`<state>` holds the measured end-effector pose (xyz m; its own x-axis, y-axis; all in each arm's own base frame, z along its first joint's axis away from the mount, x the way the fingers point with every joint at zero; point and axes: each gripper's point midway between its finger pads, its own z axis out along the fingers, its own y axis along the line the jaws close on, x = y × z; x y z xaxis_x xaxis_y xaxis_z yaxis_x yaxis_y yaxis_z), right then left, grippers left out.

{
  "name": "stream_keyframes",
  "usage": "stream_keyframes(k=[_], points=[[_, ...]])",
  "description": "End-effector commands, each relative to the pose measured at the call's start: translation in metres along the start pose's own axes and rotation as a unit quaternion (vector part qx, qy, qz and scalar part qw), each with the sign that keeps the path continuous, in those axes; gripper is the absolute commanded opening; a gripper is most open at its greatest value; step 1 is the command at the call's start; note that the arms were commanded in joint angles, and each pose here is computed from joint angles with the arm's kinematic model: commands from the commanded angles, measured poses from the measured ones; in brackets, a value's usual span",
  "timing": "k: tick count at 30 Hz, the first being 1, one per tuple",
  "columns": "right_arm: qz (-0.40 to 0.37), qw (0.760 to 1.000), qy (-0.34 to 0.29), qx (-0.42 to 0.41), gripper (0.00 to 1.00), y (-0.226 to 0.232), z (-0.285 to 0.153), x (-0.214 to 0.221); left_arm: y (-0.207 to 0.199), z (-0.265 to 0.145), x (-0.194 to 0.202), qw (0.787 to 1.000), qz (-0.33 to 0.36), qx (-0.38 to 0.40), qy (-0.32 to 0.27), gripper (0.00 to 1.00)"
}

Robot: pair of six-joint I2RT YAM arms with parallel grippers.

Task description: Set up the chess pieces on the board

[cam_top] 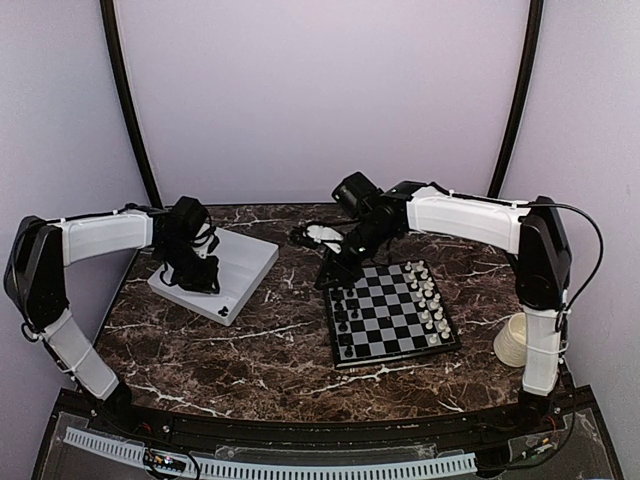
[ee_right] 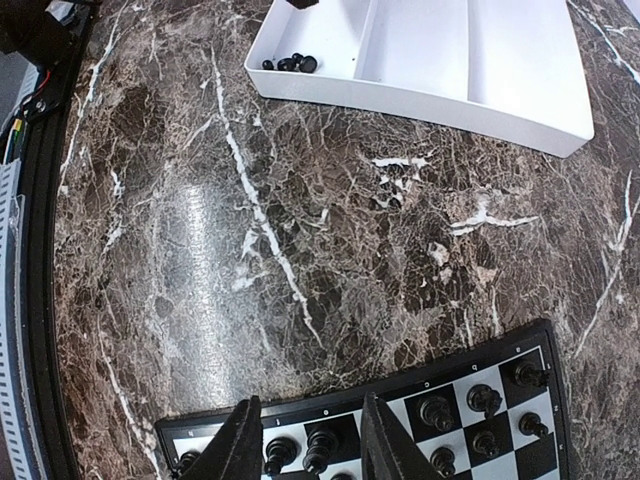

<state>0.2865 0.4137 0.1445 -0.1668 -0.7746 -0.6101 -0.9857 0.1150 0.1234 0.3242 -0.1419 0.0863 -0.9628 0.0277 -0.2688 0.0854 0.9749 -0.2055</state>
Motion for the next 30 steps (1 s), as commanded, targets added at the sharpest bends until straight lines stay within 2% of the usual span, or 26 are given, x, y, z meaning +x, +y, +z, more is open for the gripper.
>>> stream_keyframes(k=[1, 4, 12, 19, 24, 30], points=[[-0.022, 1.0, -0.005, -0.005, 0.35, 0.012, -0.009, -0.003, 0.002, 0.006, 0.014, 0.995, 0.097, -0.002, 0.033, 0.24], [-0.022, 1.0, -0.002, -0.004, 0.35, 0.012, -0.009, -0.001, 0.001, 0.01, 0.007, 0.992, 0.121, -0.01, 0.026, 0.26], [-0.021, 1.0, 0.006, -0.005, 0.35, 0.012, -0.006, 0.005, -0.005, 0.029, 0.006, 0.981, 0.18, -0.011, 0.065, 0.31], [-0.02, 1.0, 0.008, -0.004, 0.35, 0.011, -0.005, 0.005, -0.001, 0.038, 0.011, 0.979, 0.185, -0.022, 0.083, 0.33], [-0.019, 1.0, 0.009, -0.006, 0.35, 0.011, -0.004, 0.006, -0.002, 0.043, 0.015, 0.977, 0.19, -0.022, 0.09, 0.39], [-0.018, 1.0, 0.012, -0.003, 0.35, 0.01, -0.004, 0.008, 0.0, 0.052, 0.018, 0.974, 0.199, -0.033, 0.104, 0.35]])
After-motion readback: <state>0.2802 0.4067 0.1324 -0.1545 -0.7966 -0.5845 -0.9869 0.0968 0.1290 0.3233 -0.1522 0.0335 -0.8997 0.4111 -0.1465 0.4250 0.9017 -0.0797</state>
